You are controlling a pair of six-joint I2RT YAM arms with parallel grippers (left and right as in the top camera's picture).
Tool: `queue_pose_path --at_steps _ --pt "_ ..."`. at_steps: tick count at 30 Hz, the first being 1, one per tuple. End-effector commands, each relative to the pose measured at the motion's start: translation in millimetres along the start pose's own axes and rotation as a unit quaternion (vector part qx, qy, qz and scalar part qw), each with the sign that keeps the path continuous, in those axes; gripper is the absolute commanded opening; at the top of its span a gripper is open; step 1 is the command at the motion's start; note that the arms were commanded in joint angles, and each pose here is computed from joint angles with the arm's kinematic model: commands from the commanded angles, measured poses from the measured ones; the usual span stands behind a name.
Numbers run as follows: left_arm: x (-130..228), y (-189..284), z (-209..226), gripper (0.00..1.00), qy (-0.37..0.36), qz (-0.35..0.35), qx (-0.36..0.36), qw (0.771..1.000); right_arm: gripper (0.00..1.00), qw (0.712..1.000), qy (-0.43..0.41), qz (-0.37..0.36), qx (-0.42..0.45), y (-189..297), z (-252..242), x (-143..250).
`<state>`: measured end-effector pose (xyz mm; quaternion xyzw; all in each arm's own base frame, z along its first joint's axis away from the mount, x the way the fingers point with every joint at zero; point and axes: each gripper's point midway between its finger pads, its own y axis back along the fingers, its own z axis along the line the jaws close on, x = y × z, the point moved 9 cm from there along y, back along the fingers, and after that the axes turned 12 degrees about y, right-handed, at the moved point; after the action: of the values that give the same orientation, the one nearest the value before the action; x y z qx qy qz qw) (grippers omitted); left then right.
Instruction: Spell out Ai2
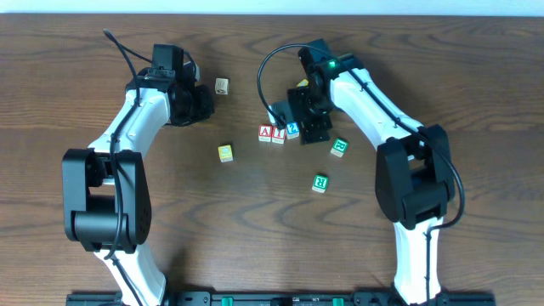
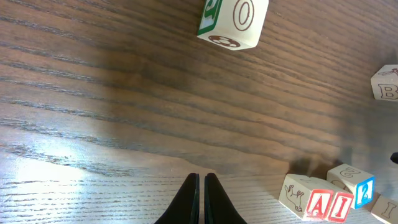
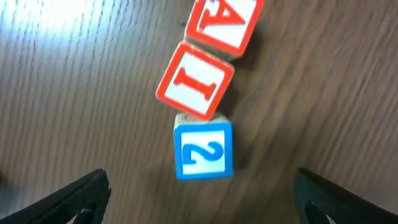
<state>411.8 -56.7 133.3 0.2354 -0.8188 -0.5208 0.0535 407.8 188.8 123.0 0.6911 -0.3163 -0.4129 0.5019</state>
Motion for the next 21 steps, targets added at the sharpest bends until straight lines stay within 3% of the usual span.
queue_pose_path --at_steps 1,10,21 --pt "-2 -2 1 0.06 -0.009 0.0 -0.001 1.0 0.94 0.999 0.024 -0.032 0.012 4 -5 -13" --pt "-2 -2 1 0.06 -0.009 0.0 -0.001 1.0 0.87 0.999 0.029 -0.028 -0.005 -20 -4 -18" --pt "-2 -2 1 0.06 -0.013 -0.001 -0.003 1.0 0.87 1.0 0.009 -0.024 0.007 -24 -9 -13"
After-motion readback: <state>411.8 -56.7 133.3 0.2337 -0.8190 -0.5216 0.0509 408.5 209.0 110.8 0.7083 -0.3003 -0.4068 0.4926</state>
